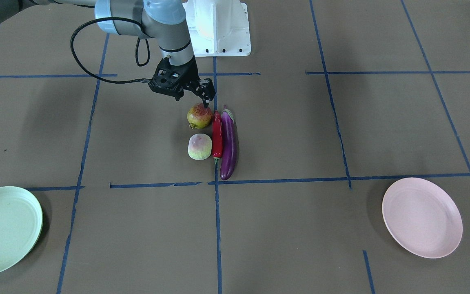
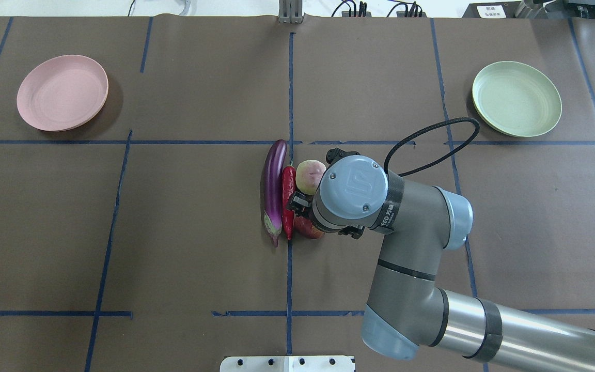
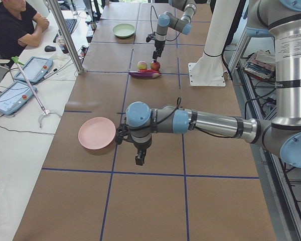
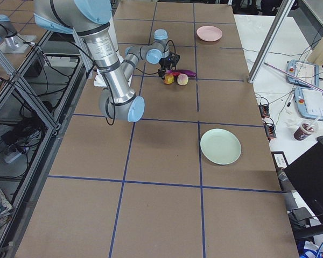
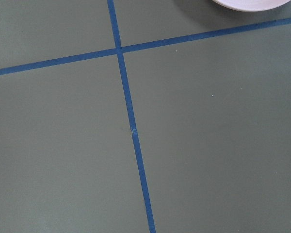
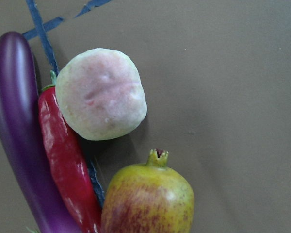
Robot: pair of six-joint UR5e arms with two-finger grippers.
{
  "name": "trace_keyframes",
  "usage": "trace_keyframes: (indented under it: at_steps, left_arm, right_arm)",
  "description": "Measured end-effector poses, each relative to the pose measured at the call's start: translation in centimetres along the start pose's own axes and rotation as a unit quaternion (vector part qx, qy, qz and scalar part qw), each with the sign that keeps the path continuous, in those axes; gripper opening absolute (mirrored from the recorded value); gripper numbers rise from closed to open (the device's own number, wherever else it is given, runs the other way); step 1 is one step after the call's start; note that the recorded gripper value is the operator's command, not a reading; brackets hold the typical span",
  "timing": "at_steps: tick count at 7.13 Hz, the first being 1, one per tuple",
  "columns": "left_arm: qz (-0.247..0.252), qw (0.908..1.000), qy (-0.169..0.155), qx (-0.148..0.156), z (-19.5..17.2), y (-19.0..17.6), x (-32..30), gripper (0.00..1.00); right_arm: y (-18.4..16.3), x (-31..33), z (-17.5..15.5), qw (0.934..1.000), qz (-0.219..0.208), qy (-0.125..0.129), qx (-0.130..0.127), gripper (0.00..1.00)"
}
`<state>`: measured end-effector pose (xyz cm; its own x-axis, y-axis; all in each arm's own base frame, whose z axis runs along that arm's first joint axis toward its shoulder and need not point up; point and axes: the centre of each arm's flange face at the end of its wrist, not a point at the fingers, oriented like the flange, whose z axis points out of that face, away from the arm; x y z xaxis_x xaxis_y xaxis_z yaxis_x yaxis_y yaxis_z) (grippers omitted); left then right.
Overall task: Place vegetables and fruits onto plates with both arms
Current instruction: 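Reach the right gripper down and grasp the red-yellow pomegranate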
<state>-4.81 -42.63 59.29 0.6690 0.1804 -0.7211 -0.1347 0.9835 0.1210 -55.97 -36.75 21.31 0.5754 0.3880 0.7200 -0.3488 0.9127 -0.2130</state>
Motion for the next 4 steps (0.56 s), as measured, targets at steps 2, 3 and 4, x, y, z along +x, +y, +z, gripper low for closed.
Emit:
trace_keyframes:
  at_steps: [2,3,4]
  left_arm:
    - [-0.001,1.0000,0.000,-0.001,0.1,0.0,-0.1,1.00]
    - [-0.001,1.0000,0.000,-0.001,0.1,0.0,-0.1,1.00]
    - [-0.001,1.0000,0.000,-0.001,0.1,0.0,-0.2,1.00]
  right_arm:
    - [0.1,-2.0,1.6,0.9999,0.002,0.012,0.003,1.00]
    - [0.1,-2.4,2.4,0.9998,0.003,0.019,0.009,0.80]
    - [-0.1,-2.4,2.9,0.9996,0.003,0.023,0.016,0.21]
